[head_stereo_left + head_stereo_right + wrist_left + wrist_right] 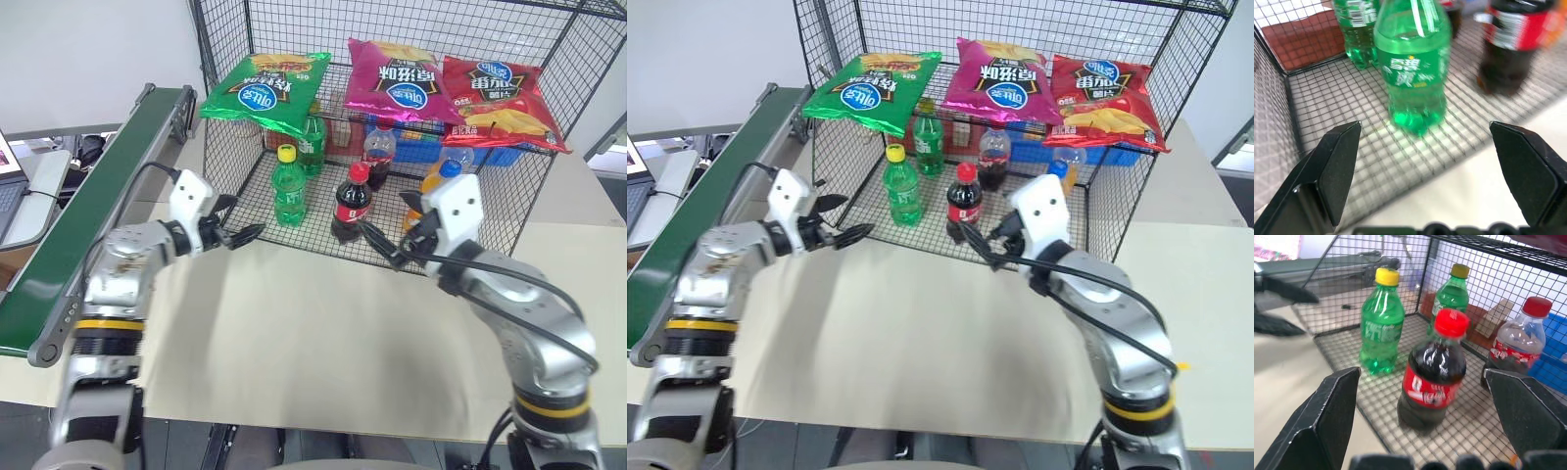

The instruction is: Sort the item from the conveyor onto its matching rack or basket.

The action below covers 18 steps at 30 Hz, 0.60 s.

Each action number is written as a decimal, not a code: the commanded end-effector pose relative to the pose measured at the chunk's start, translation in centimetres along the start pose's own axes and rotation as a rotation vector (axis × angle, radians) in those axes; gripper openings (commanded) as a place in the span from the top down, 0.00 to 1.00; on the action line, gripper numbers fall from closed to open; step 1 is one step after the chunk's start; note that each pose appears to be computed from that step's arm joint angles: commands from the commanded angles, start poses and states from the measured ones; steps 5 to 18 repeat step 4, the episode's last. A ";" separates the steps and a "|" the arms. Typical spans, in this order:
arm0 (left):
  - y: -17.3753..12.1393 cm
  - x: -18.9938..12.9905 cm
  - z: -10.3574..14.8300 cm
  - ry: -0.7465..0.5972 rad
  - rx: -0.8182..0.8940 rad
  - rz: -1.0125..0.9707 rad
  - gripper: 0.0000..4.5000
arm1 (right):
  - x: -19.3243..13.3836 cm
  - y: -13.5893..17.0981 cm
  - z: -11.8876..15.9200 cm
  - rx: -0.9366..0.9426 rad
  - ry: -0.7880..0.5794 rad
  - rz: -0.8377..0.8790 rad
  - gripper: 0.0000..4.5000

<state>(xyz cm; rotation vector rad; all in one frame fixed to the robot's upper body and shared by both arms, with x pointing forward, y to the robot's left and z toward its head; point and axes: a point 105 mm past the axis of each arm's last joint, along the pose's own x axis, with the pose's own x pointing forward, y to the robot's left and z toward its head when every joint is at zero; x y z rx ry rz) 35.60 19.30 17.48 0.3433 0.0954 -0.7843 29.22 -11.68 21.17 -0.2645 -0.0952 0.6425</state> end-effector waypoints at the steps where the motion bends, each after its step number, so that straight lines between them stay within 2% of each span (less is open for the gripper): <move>1: -0.2 -1.5 2.8 -0.073 0.022 -0.022 0.01 | -1.2 0.2 2.0 -0.027 -0.065 0.052 0.00; 18: -0.5 -1.8 2.9 -0.074 0.038 -0.017 0.01 | -1.5 0.2 1.9 -0.018 -0.060 0.058 0.00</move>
